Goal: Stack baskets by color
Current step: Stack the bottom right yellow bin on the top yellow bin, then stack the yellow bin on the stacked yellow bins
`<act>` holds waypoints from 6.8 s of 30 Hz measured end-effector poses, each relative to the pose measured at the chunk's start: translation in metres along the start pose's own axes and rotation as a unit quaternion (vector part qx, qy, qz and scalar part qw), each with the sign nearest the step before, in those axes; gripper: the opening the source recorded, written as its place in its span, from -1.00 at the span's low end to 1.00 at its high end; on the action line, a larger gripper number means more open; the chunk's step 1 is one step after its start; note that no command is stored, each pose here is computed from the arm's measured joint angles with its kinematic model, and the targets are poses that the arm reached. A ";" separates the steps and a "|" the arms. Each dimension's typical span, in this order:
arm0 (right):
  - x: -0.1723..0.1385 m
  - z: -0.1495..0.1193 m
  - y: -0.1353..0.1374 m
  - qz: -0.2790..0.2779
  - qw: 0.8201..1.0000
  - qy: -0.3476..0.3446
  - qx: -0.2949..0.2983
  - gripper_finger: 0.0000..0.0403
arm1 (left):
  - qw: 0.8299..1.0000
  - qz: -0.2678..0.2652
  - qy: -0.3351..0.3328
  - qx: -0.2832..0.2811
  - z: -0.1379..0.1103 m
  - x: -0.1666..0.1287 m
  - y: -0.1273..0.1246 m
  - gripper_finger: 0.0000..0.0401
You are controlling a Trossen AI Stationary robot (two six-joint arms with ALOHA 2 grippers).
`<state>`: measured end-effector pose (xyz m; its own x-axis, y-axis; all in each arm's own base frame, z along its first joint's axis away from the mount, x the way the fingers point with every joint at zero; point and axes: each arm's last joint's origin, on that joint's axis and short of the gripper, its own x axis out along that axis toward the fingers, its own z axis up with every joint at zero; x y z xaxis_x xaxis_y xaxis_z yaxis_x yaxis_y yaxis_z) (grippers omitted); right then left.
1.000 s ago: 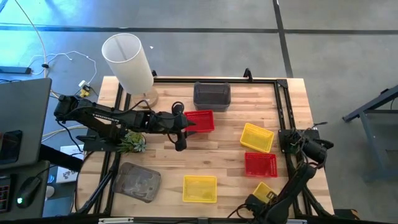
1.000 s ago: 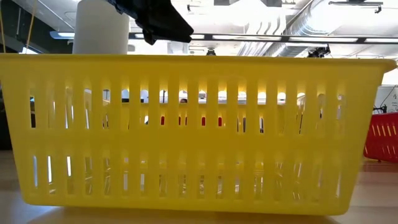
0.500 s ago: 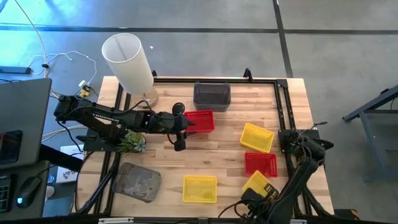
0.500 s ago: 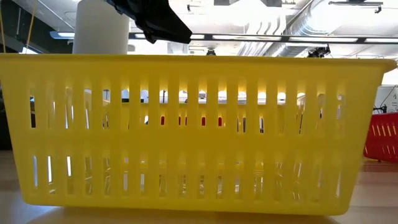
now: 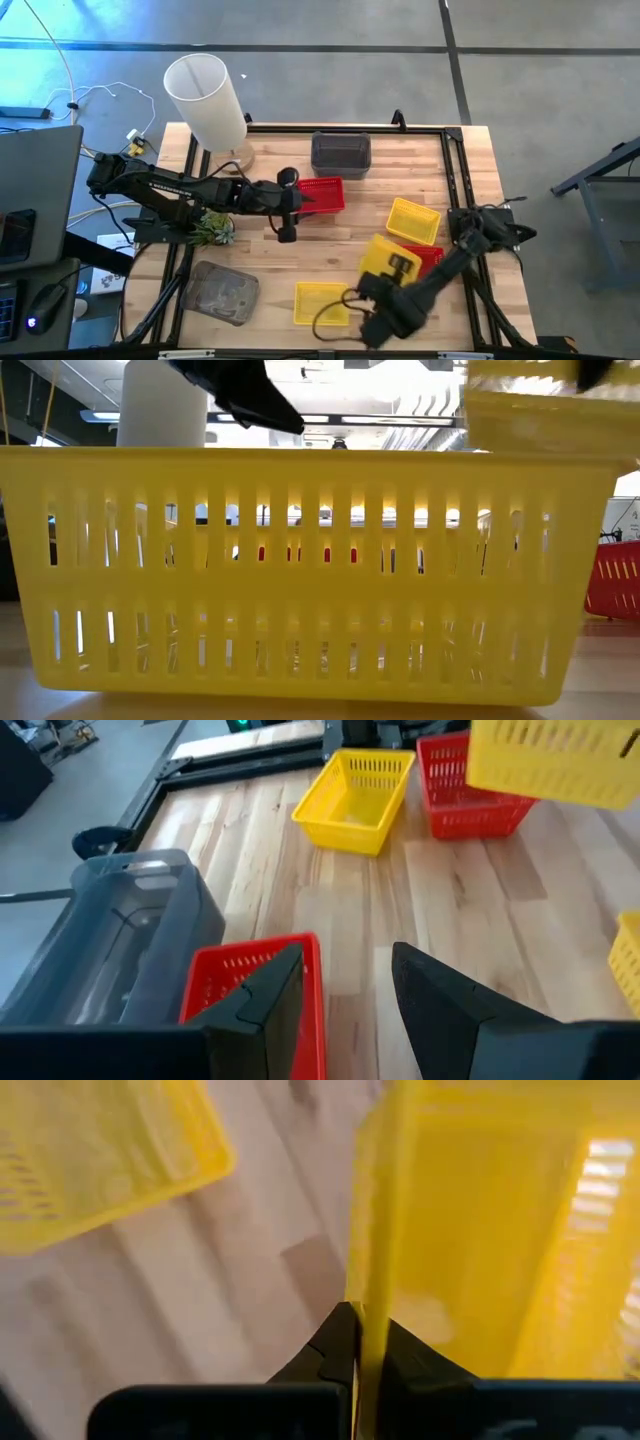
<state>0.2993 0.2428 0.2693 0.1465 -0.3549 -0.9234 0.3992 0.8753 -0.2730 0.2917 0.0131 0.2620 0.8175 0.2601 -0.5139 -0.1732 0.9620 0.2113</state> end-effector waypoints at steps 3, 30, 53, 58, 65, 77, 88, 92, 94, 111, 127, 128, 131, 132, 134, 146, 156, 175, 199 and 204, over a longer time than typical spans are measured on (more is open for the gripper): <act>0.007 0.015 -0.008 -0.012 0.999 -0.003 -0.042 -1.00 | 1.000 -0.002 0.015 0.005 -0.003 0.000 0.000 -0.30; 0.047 -0.014 -0.154 -0.085 0.992 0.081 -0.054 -1.00 | 0.998 -0.029 0.063 0.007 -0.013 -0.001 -0.003 -0.30; 0.103 -0.040 -0.186 0.024 0.995 0.099 0.004 -1.00 | 0.997 -0.051 0.065 0.000 -0.013 -0.001 -0.004 -0.30; 0.107 -0.036 -0.181 0.029 0.995 0.090 -0.004 -1.00 | 0.997 -0.051 0.065 -0.004 -0.013 -0.001 -0.004 -0.30; 0.117 -0.036 -0.174 0.027 0.992 0.123 -0.025 -1.00 | 0.997 -0.050 0.066 -0.007 -0.013 -0.001 -0.004 -0.30; 0.120 -0.037 -0.171 0.050 0.986 0.155 -0.030 -1.00 | 0.996 -0.050 0.066 -0.016 -0.013 -0.001 -0.004 -0.30; 0.120 -0.037 -0.171 0.034 0.989 0.142 -0.031 -0.98 | 0.993 -0.087 0.067 -0.045 -0.013 -0.001 -0.006 -0.30; 0.120 -0.037 -0.171 0.034 0.989 0.142 -0.031 -0.84 | 0.992 -0.086 0.068 -0.059 -0.013 -0.001 -0.006 -0.30; 0.120 -0.037 -0.171 0.033 0.989 0.142 -0.030 -0.74 | 0.992 -0.084 0.069 -0.061 -0.013 -0.001 -0.006 -0.30; 0.119 -0.038 -0.173 0.030 0.988 0.152 -0.003 -0.46 | 0.984 -0.107 0.076 -0.124 -0.013 -0.002 -0.008 -0.30; 0.085 -0.005 -0.174 -0.017 1.000 0.019 0.017 -0.46 | 0.969 -0.177 0.075 -0.154 0.018 -0.019 -0.020 -0.30; 0.082 -0.004 -0.174 -0.020 0.999 0.010 0.025 -0.46 | 0.969 -0.182 0.074 -0.151 0.019 -0.020 -0.023 -0.30; 0.077 0.001 -0.174 -0.022 0.999 -0.011 0.047 -0.46 | 0.966 -0.196 0.072 -0.150 0.021 -0.025 -0.034 -0.30; 0.076 0.002 -0.174 -0.021 0.998 -0.016 0.053 -0.46 | 0.967 -0.196 0.072 -0.148 0.021 -0.026 -0.038 -0.30; 0.075 0.005 -0.173 -0.019 0.997 -0.028 0.066 -0.46 | 0.969 -0.185 0.069 -0.146 0.021 -0.027 -0.047 -0.30; 0.074 0.015 -0.166 0.016 0.992 -0.079 0.096 -0.46 | 0.980 -0.161 0.055 -0.107 0.017 -0.029 -0.095 -0.30; 0.073 0.019 -0.164 0.019 0.989 -0.103 0.102 -0.46 | 0.979 -0.162 0.082 -0.090 0.000 0.001 -0.124 -0.30; 0.073 0.020 -0.164 0.017 0.990 -0.109 0.093 -0.46 | 0.975 -0.170 0.102 -0.098 -0.013 0.023 -0.137 -0.30; 0.073 0.022 -0.164 0.009 0.988 -0.126 0.089 -0.46 | 0.961 -0.165 0.204 -0.089 -0.062 0.069 -0.161 -0.31; 0.073 0.022 -0.163 0.012 0.988 -0.127 0.090 -0.46 | 0.956 -0.181 0.210 -0.091 -0.063 0.069 -0.161 -0.50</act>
<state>0.2649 0.0665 0.2526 0.3711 -0.4268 -0.8247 0.5448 0.8193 -0.1789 0.3415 -0.1190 0.1403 0.5554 -0.1183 -0.8232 -0.0456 0.9840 -0.1722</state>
